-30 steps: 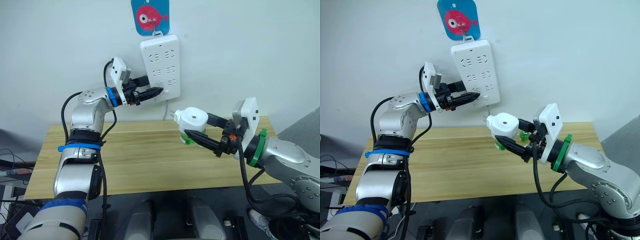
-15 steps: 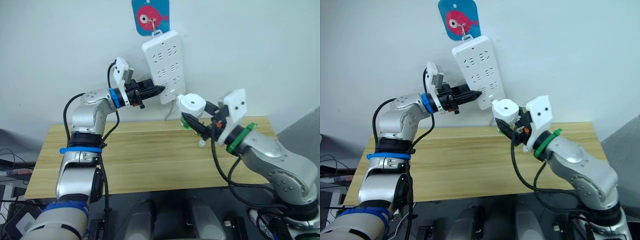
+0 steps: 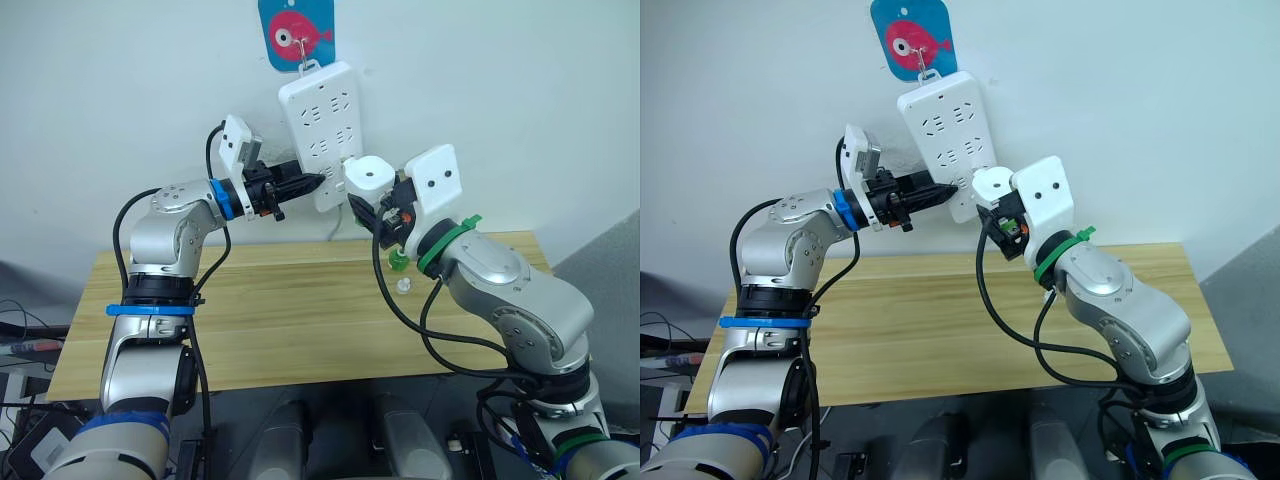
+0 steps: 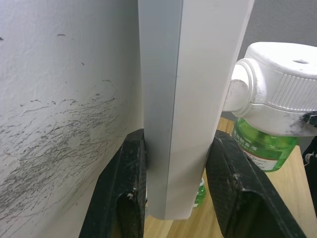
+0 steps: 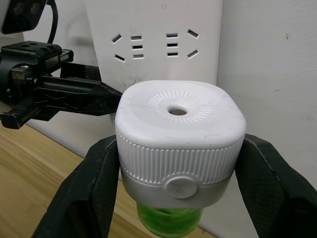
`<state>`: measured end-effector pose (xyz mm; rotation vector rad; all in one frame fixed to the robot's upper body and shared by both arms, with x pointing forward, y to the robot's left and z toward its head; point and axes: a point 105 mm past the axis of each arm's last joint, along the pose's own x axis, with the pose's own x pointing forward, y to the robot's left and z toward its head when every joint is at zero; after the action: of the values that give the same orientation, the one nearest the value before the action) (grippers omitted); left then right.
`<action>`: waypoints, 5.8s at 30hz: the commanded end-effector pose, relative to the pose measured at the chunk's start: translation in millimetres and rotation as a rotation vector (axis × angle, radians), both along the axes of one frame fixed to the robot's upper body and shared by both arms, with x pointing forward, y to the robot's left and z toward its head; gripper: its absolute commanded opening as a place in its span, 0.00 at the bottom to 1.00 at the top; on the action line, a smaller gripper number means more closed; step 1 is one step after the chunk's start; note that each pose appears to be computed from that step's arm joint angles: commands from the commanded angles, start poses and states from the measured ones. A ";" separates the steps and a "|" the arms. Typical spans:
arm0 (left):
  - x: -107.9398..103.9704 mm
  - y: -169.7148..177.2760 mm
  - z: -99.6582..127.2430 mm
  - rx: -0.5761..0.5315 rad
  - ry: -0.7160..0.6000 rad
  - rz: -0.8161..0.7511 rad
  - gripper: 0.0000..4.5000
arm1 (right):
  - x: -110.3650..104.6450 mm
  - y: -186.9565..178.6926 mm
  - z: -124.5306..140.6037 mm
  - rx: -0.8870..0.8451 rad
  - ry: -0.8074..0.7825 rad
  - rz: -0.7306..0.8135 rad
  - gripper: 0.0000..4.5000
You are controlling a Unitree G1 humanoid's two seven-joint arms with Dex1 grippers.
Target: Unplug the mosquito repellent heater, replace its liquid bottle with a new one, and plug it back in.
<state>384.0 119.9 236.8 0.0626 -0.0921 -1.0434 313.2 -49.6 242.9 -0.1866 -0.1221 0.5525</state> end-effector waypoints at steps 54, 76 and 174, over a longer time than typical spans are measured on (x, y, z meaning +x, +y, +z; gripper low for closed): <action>-8.2 -2.4 -3.6 0.047 -0.024 -0.042 0.30 | -0.4 -1.8 12.5 -0.065 -0.054 0.021 0.67; -10.0 -4.3 -5.5 0.050 -0.018 -0.055 0.30 | -1.9 6.2 16.0 -0.051 -0.074 0.046 0.67; -107.3 27.9 -11.3 0.318 0.055 -0.265 0.85 | 8.2 30.2 -9.6 -0.108 -0.069 0.253 0.01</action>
<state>276.3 148.9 220.4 0.3012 0.1492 -1.3183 321.6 -18.9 214.9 -0.2897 -0.1031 0.8325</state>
